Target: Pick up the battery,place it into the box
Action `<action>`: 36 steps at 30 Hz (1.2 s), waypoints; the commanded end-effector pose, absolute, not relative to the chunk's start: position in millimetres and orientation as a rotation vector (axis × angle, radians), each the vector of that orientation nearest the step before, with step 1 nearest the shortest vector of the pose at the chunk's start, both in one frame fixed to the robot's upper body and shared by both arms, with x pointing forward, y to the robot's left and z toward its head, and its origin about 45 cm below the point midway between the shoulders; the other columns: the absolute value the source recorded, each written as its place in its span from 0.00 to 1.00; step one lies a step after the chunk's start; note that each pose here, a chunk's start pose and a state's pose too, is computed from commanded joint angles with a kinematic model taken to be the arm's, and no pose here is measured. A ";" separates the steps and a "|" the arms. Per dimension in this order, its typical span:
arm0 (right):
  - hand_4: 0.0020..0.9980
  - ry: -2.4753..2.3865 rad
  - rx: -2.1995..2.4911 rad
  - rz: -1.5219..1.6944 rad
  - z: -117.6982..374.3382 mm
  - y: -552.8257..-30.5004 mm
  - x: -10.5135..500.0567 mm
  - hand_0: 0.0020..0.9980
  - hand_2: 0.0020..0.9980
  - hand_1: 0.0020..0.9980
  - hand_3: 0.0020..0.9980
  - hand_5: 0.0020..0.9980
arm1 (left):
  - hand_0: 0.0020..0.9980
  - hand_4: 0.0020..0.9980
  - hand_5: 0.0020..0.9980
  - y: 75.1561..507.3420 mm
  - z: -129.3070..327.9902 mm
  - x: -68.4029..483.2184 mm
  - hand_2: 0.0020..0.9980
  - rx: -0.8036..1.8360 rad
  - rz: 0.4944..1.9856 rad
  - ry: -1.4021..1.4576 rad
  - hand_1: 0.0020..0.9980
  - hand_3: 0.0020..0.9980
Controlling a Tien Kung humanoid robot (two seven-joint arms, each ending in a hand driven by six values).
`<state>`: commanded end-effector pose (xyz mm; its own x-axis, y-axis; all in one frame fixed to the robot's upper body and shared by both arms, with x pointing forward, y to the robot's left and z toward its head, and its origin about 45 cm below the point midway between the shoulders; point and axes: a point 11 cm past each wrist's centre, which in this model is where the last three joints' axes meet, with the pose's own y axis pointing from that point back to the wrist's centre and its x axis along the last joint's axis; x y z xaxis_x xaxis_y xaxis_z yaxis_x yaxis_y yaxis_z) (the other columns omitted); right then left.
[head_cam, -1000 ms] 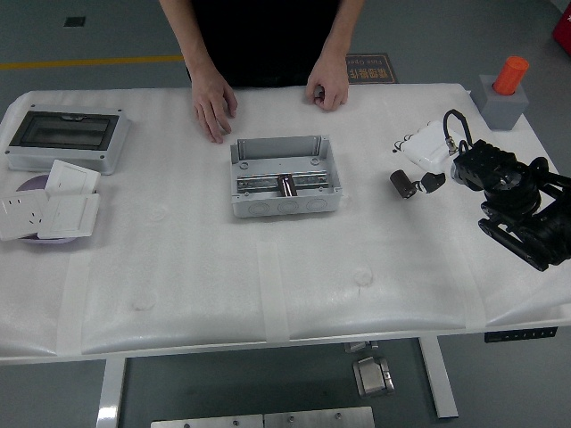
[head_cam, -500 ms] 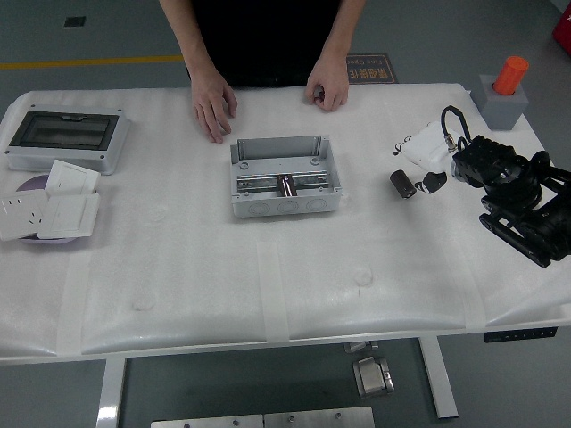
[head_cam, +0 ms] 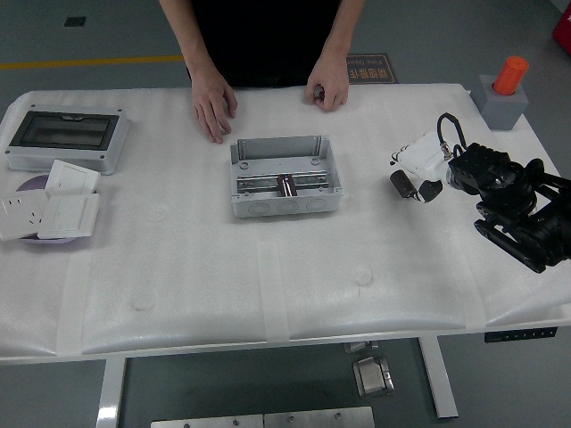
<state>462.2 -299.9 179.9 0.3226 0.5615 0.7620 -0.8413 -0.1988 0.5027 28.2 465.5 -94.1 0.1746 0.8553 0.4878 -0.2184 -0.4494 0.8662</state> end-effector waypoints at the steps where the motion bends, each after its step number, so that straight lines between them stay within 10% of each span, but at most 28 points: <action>1: 0.77 -0.306 1.215 1.301 178.9 -300.1 461.7 0.58 0.83 0.53 0.88 0.26 | 0.59 0.69 0.26 465.5 -94.0 28.8 0.58 1.517 1.450 0.636 0.63 0.72; 36: 0.75 -0.362 1.260 1.263 168.2 -306.8 456.4 0.57 0.79 0.53 0.83 0.36 | 0.59 0.68 0.26 466.0 -92.5 34.7 0.58 1.524 1.422 0.582 0.63 0.72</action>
